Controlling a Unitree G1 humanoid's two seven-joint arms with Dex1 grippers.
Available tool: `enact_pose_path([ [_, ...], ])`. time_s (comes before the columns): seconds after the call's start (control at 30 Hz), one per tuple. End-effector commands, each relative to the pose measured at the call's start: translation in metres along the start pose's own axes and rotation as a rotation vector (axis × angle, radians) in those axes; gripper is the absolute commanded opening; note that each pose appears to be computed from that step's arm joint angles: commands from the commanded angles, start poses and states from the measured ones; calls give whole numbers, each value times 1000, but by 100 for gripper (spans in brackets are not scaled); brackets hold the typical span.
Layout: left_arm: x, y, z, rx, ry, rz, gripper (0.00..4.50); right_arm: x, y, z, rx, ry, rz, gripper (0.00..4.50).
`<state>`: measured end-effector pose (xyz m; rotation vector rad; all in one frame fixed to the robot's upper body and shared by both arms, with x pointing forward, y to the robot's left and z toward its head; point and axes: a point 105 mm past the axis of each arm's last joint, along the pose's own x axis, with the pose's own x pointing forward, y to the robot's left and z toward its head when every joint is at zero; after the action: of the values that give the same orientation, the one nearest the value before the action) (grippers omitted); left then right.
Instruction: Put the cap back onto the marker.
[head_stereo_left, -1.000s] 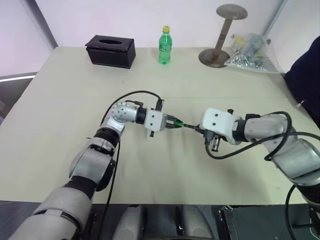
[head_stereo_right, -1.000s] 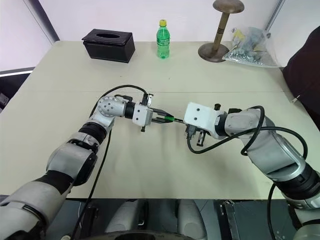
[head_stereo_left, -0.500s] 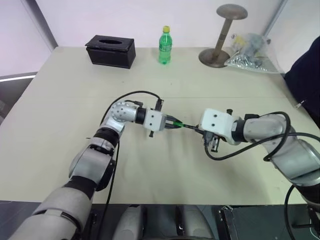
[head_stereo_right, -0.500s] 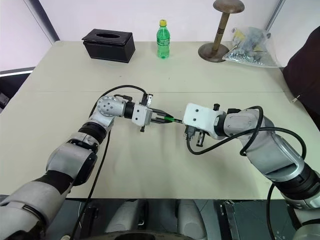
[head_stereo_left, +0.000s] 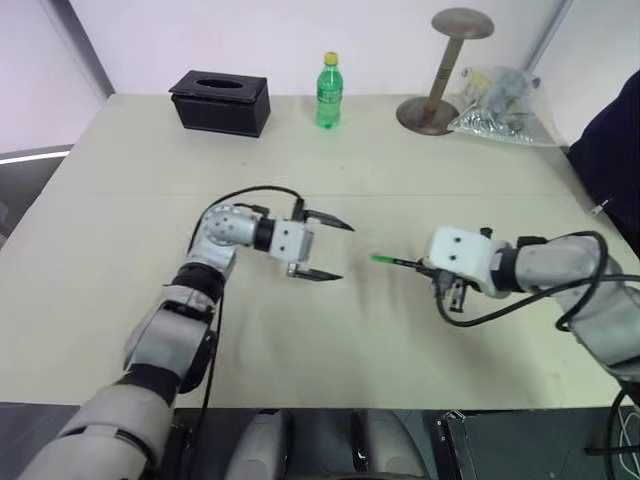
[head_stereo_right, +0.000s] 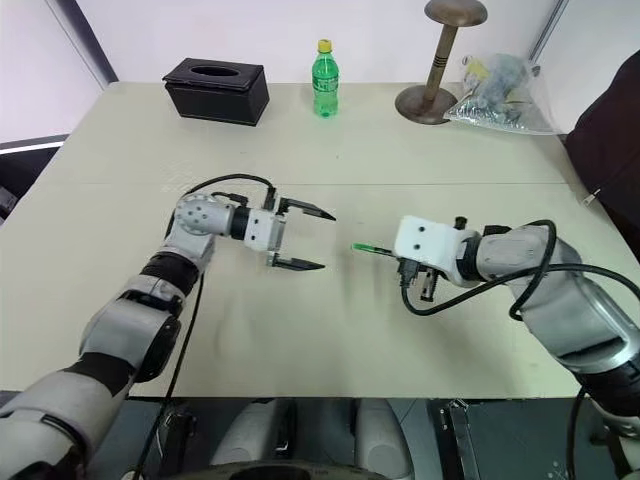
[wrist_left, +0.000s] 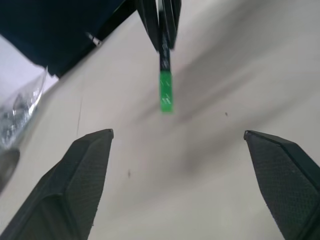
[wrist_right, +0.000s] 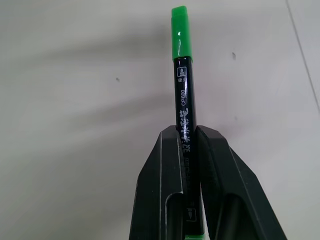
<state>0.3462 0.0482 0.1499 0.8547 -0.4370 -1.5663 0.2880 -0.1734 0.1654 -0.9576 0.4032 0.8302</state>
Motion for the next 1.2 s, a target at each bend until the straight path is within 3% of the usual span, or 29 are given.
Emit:
enact_pose_path([
  [0.03,-24,18,4,-134,-31,145,446,-15,-12,-11,120,-29,-107,0],
  [0.3,-34,33,9,-341,-29,406,446,-18,-31,-29,563,-120,-395,0],
  [0.53,-37,27,19,-404,-12,461,446,-20,-29,-60,774,-51,-580,0],
  [0.7,-37,5,33,-432,-34,292,446,-14,-6,-88,924,15,-601,0],
  [1.13,-40,-12,33,-470,13,89,446,1,18,-97,1043,21,-578,0],
  [1.2,-40,-12,32,-470,15,86,450,1,21,-97,1040,24,-572,95],
])
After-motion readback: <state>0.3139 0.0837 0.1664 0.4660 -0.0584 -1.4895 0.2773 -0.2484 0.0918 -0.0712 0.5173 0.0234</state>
